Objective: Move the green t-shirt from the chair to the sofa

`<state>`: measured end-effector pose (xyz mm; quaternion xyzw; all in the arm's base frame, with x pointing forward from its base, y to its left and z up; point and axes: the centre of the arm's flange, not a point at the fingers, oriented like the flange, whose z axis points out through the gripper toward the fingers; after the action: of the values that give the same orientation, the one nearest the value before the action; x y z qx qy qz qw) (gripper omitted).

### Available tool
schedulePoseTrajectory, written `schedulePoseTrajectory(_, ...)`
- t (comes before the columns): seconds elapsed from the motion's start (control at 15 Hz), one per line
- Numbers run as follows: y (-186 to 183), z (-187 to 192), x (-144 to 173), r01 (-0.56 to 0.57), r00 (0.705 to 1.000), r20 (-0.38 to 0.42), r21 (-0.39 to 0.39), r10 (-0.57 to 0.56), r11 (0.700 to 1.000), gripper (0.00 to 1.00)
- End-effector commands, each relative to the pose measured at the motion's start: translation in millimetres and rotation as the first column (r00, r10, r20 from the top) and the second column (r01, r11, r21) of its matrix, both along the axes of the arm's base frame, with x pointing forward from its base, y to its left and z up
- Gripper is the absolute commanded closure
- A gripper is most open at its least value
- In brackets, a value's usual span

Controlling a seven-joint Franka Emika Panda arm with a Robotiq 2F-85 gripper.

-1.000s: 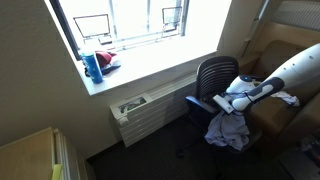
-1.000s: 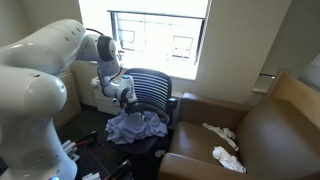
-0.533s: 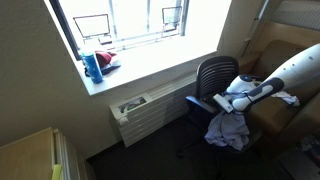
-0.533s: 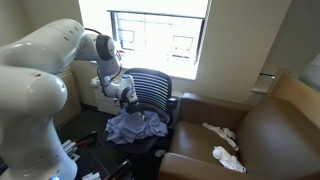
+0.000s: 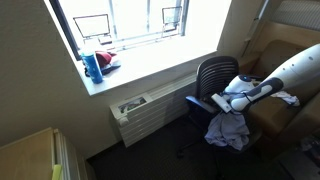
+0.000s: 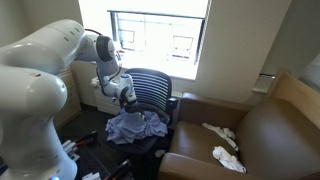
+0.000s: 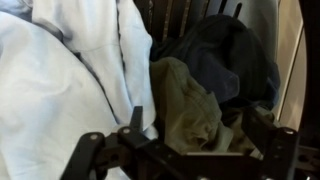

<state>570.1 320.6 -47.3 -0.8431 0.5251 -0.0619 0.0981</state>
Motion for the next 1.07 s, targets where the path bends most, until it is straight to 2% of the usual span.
schedulePoseTrajectory(0.0,-1.0,-3.2,-0.5,-0.012,1.0,-0.006,0.004,0.012,1.0,0.25)
schedulePoseTrajectory(0.13,-2.5,-8.4,-1.6,-0.015,1.0,-0.023,0.005,0.015,1.0,0.34)
schedulePoseTrajectory(0.73,-6.0,-14.6,-0.3,-0.017,0.999,-0.037,0.001,0.017,1.0,0.97)
schedulePoseTrajectory(0.87,-7.2,-7.0,6.0,-0.013,1.0,-0.025,-0.021,0.013,1.0,1.0)
schedulePoseTrajectory(0.93,-8.0,3.7,10.0,-0.027,1.0,0.004,-0.037,0.027,0.999,1.0)
schedulePoseTrajectory(1.0,-9.4,19.1,14.8,-0.041,0.997,0.069,-0.08,0.046,0.996,1.0)
